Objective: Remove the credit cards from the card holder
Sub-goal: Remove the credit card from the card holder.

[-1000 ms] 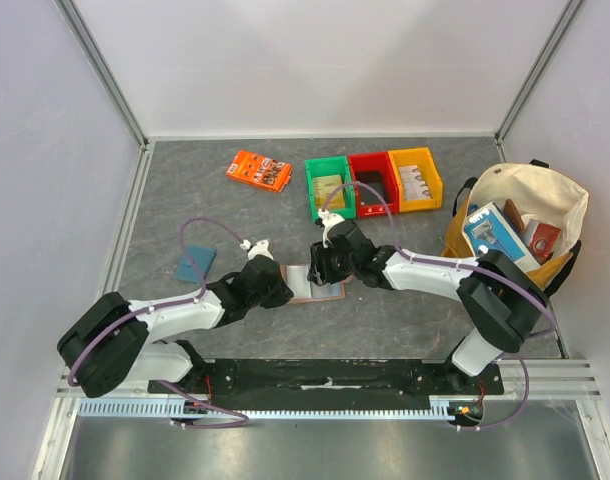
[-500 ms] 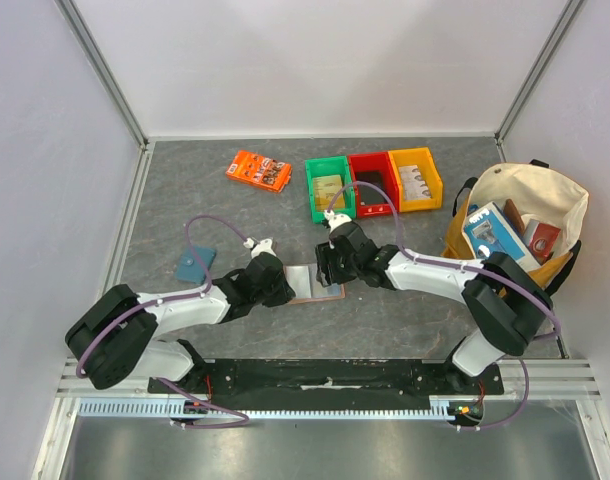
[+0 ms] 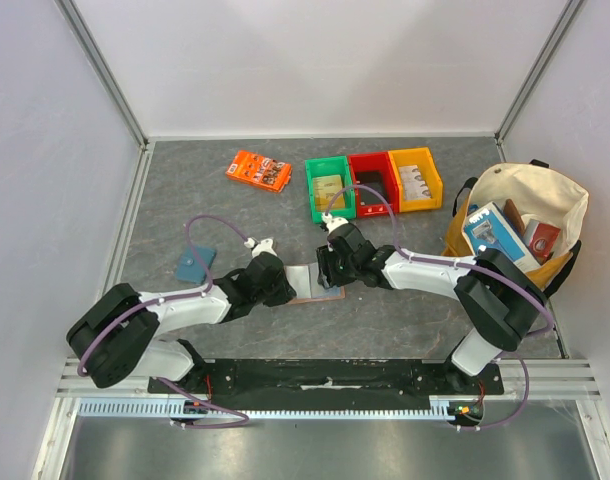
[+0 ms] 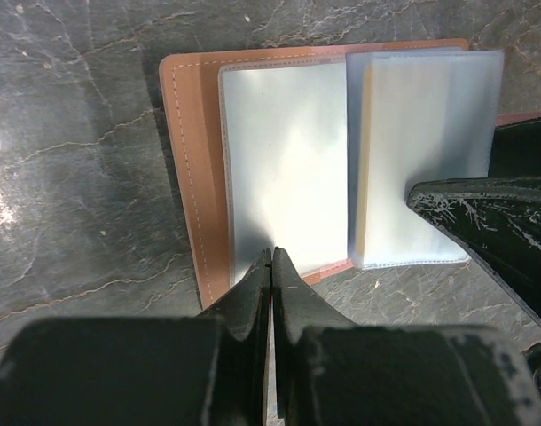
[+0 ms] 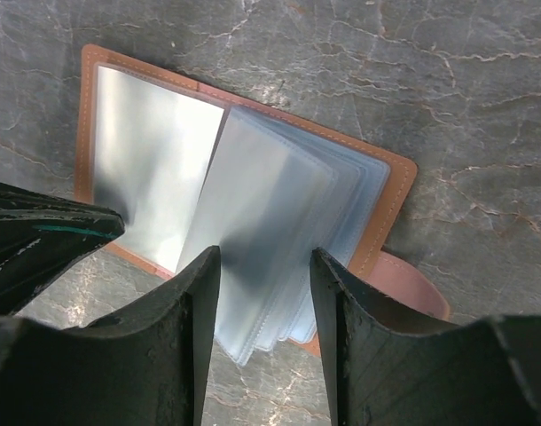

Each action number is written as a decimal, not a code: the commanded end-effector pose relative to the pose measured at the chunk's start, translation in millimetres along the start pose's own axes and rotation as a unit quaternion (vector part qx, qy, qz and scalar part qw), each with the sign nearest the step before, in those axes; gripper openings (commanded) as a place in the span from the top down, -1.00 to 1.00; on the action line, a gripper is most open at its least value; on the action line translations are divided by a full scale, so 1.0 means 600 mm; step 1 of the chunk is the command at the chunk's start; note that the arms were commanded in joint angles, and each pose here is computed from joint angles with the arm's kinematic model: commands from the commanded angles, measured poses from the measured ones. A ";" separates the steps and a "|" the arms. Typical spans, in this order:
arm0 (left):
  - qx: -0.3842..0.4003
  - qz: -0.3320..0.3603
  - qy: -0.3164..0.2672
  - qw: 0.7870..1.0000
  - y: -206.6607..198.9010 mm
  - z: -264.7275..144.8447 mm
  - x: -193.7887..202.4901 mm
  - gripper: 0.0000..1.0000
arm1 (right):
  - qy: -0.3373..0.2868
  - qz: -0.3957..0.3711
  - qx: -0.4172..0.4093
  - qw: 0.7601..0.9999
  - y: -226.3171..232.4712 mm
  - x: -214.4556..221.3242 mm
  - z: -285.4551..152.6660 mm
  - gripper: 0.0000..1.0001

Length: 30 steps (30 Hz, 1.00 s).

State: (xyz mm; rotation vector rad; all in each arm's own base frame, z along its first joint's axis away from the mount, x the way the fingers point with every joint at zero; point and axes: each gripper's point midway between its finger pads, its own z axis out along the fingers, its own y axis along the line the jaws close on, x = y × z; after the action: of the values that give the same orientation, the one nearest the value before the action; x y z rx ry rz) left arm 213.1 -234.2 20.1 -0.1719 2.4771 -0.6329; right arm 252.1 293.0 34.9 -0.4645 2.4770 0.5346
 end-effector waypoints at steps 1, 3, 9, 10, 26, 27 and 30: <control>-0.014 0.014 0.018 1.000 0.014 0.007 0.015 0.91 | -0.024 -0.002 -0.039 0.999 0.035 -0.032 -0.006 -0.01; -0.013 0.014 0.018 1.000 0.013 0.007 0.015 0.91 | -0.025 -0.002 -0.043 0.999 0.039 -0.034 -0.007 -0.01; -0.010 0.012 0.018 1.000 0.012 0.006 0.015 0.92 | -0.034 -0.004 -0.057 0.998 0.052 -0.047 -0.018 -0.02; -0.010 0.012 0.018 1.000 0.012 0.006 0.014 0.91 | -0.034 -0.006 -0.062 0.997 0.057 -0.047 -0.020 -0.04; 0.013 -0.008 -0.017 1.000 0.002 -0.021 -0.007 0.85 | -0.025 -0.023 -0.122 0.992 0.118 -0.054 -0.010 -0.07; 0.014 -0.008 -0.017 1.000 0.002 -0.022 -0.005 0.83 | -0.024 -0.023 -0.124 0.992 0.119 -0.053 -0.009 -0.09; 0.015 -0.011 -0.022 1.000 0.001 -0.025 -0.008 0.81 | -0.020 -0.022 -0.129 0.991 0.120 -0.048 -0.004 -0.12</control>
State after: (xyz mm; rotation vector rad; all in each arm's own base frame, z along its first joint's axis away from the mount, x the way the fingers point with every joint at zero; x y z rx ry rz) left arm 204.6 -229.9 26.5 -0.1653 2.4636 -0.6703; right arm 237.3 344.6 62.4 -0.5910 2.4109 0.7815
